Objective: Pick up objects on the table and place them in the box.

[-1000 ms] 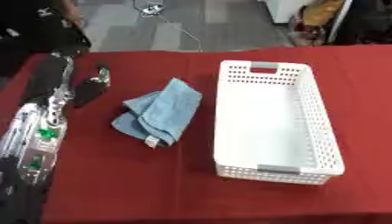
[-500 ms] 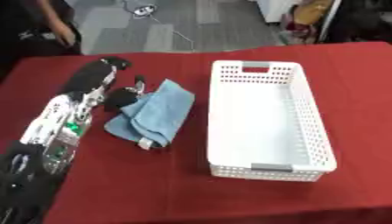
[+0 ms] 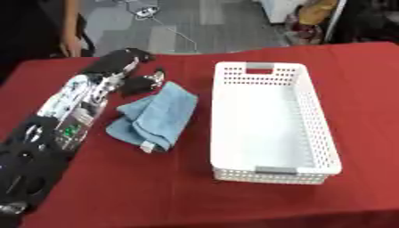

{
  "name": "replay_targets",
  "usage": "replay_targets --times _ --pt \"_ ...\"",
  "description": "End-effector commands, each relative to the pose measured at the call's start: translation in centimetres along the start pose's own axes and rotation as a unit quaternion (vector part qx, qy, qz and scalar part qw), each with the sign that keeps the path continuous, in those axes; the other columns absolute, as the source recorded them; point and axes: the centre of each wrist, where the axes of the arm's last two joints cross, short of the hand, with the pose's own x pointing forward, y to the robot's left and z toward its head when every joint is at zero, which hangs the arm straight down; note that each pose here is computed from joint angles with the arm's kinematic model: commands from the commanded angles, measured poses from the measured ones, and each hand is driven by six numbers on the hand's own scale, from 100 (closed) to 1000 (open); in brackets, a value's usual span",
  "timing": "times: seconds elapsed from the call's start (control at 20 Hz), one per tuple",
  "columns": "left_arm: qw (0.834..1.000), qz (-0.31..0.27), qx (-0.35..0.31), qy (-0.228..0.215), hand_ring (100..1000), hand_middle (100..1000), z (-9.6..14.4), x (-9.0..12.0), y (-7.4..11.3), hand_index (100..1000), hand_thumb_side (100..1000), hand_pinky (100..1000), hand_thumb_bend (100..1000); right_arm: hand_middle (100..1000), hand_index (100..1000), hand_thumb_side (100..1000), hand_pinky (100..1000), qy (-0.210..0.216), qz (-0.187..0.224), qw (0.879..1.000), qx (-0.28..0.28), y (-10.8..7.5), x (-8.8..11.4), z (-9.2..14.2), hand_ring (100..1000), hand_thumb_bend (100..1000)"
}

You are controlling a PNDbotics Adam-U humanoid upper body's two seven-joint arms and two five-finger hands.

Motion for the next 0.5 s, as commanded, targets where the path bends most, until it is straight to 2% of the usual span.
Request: replay_targets --times 0.05,0.3,0.5 --pt "0.999 -0.006 -0.031 0.008 715 824 -1.2 -0.9 0.1 922 994 596 383 839 946 1000 839 -0.017 0.005 1.000 0.010 -0.3 0.6 -0.9 869 100" --pt "0.996 -0.020 -0.084 0.034 740 832 -3.3 -1.8 -1.8 929 997 628 454 839 946 1000 839 -0.018 0.003 1.000 0.011 -0.2 0.6 -0.9 870 100" --pt "0.993 -0.037 -0.100 0.046 745 833 -4.5 -2.1 -2.8 927 998 637 474 839 946 1000 839 -0.018 0.002 1.000 0.011 -0.1 0.5 -1.0 870 100"
